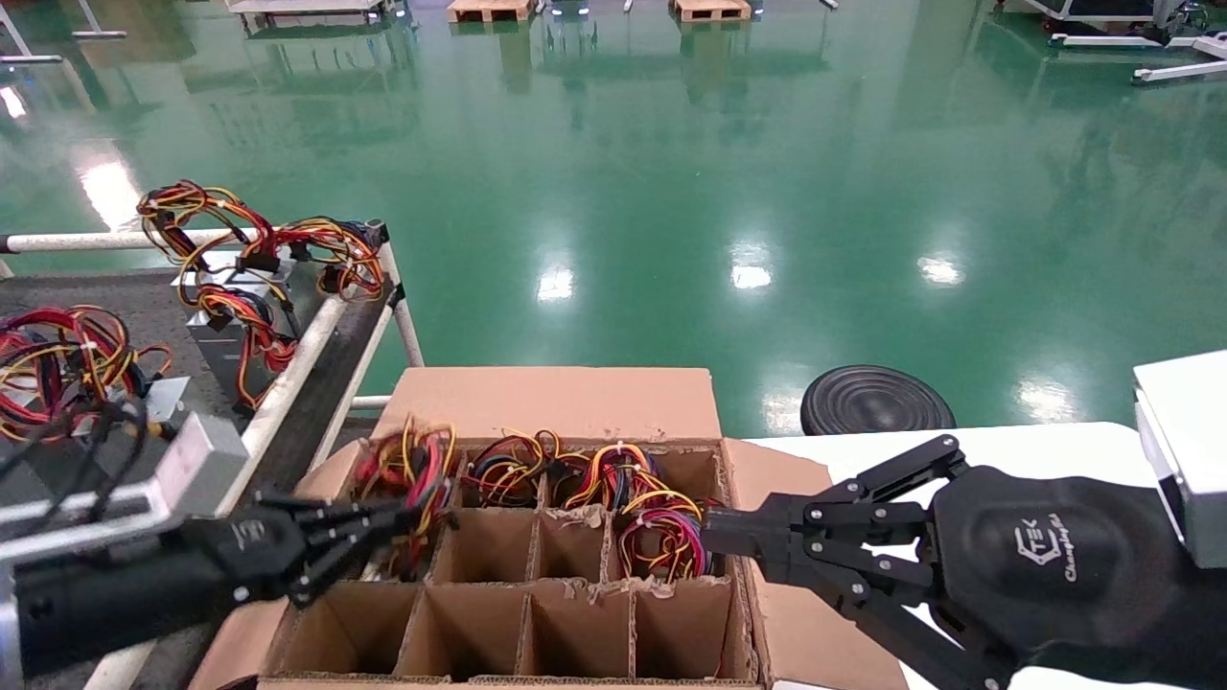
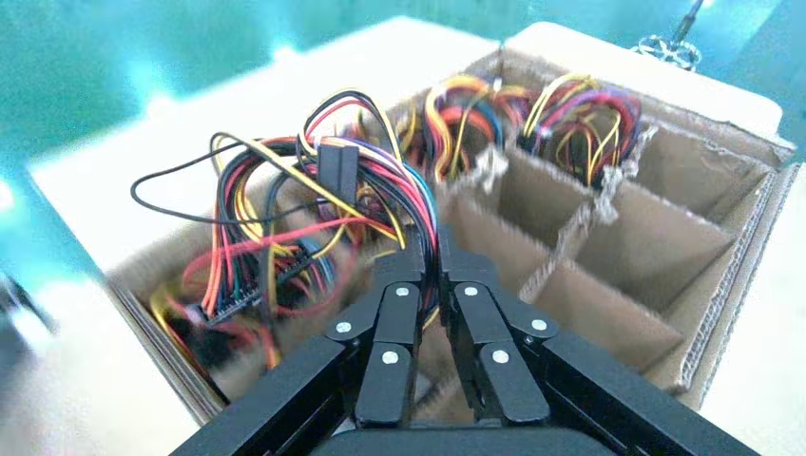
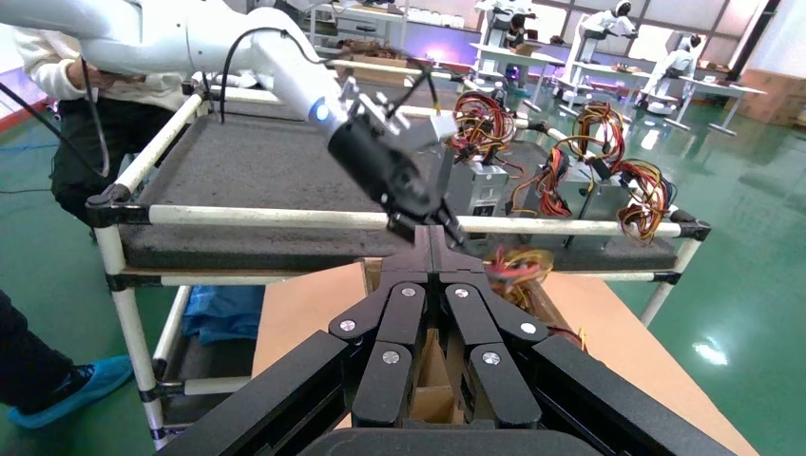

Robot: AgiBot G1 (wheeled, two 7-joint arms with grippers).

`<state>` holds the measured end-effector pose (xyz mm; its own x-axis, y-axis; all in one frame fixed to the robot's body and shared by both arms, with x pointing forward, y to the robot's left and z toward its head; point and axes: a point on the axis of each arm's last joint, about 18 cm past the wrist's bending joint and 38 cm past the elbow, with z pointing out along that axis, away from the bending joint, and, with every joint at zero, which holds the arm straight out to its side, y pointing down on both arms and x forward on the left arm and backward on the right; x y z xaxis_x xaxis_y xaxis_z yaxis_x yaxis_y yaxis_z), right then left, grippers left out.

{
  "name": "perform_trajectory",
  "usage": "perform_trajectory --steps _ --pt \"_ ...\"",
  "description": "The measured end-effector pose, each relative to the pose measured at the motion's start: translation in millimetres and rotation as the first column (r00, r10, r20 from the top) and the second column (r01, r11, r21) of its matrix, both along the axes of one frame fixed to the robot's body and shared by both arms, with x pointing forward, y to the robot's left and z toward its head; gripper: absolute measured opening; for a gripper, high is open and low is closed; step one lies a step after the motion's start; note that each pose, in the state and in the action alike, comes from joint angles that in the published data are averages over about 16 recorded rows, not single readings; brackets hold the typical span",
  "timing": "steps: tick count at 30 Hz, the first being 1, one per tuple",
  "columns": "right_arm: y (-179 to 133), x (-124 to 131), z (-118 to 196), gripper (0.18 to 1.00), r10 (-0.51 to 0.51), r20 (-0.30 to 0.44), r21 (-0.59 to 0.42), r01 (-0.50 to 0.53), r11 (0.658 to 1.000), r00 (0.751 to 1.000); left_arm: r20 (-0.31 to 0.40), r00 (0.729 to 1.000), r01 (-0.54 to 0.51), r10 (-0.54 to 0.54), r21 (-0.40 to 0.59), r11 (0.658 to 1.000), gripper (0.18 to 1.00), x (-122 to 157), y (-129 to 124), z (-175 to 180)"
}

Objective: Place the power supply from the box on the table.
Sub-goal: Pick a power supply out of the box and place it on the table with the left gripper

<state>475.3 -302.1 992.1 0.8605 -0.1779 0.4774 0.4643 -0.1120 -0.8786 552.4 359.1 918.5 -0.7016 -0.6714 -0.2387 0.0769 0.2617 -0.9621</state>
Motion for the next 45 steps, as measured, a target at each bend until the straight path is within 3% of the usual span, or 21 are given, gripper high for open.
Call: perform_trajectory --steps 7,17,32,45 --pt "0 0 0 0.194 0.0 0.0 0.0 0.0 1.0 1.0 0.205 0.978 0.02 -0.038 0.087 0.996 0.2 -8 -2 50" --pt "0 0 0 0.194 0.0 0.0 0.0 0.0 1.0 1.0 0.454 0.887 0.014 -0.087 0.162 0.987 0.197 -24 -6 111" --pt "0 0 0 0.194 0.0 0.0 0.0 0.0 1.0 1.0 0.667 0.74 -0.062 -0.085 0.194 0.979 0.197 -49 2 174" --pt "0 0 0 0.194 0.0 0.0 0.0 0.0 1.0 1.0 0.795 0.606 -0.199 -0.027 0.185 0.962 0.196 -76 27 222"
